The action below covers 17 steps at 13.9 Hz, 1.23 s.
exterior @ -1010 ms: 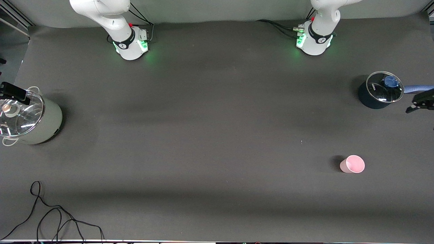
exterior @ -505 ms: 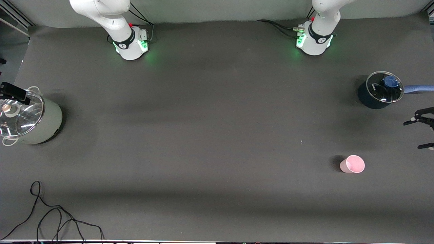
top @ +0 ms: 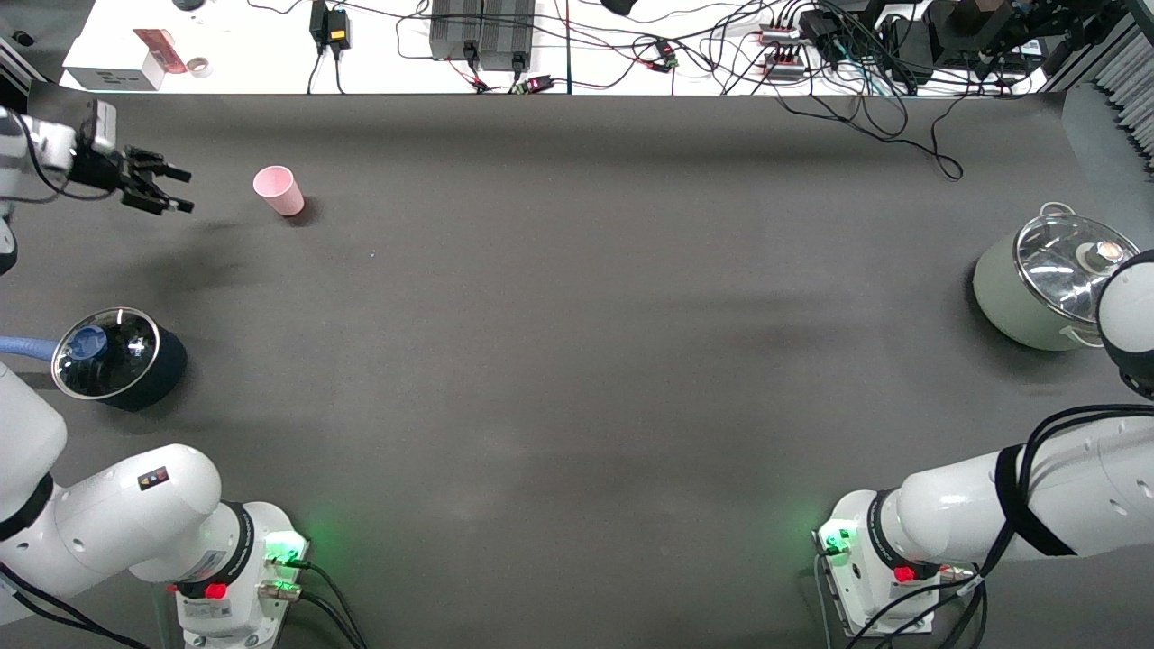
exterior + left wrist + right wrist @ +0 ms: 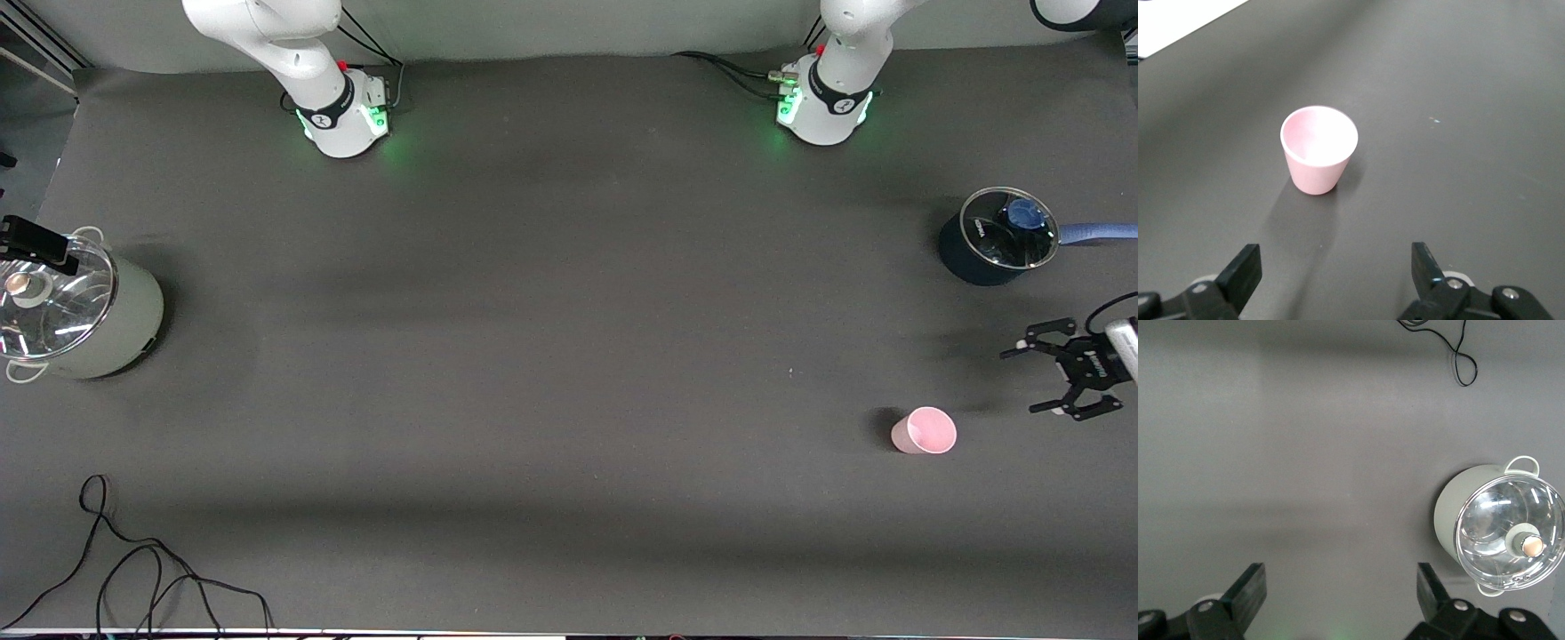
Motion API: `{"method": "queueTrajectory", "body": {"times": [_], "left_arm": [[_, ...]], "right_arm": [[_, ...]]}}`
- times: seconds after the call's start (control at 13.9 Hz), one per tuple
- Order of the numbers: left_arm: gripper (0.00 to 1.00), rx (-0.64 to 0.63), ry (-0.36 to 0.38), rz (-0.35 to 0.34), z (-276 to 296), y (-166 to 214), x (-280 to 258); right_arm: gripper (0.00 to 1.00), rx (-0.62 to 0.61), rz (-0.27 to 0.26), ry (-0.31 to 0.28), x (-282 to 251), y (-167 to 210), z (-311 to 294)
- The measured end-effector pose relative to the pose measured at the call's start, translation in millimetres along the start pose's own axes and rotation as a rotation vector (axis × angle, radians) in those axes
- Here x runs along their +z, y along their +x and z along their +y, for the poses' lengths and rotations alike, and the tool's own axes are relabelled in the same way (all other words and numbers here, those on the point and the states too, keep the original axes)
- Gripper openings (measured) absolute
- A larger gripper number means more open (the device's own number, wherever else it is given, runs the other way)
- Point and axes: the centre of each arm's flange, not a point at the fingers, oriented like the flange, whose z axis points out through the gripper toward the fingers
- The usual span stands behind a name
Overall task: Transfer pink cup from left to right arm
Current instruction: 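Move the left gripper down toward the pink cup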
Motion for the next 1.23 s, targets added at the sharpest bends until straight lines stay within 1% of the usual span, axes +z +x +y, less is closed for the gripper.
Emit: {"method": "queueTrajectory", "body": {"times": [0.14, 0.36, 0.65, 0.79, 1.08, 1.23], "left_arm": [[1.0, -0.012, 0.03, 0.056, 10, -22, 20], [1.0, -0.033, 0.04, 0.135, 25, -53, 46], [1.0, 0.008, 0.091, 0.256, 33, -82, 84], [1.0, 0.01, 0.107, 0.295, 34, -90, 100], [1.0, 0.008, 0.118, 0.351, 34, -88, 124], [1.0, 0.035, 0.146, 0.381, 34, -88, 131]], "right_arm": [[1.0, 0.001, 0.0, 0.0, 0, 0, 1], [1.0, 0.003, -0.002, 0.0, 1, 0, 2], [1.0, -0.012, -0.005, 0.0, 3, 1, 4], [1.0, -0.012, -0.006, 0.0, 3, 1, 5], [1.0, -0.009, -0.006, 0.0, 3, 1, 6], [1.0, -0.009, -0.006, 0.0, 3, 1, 6]]}}
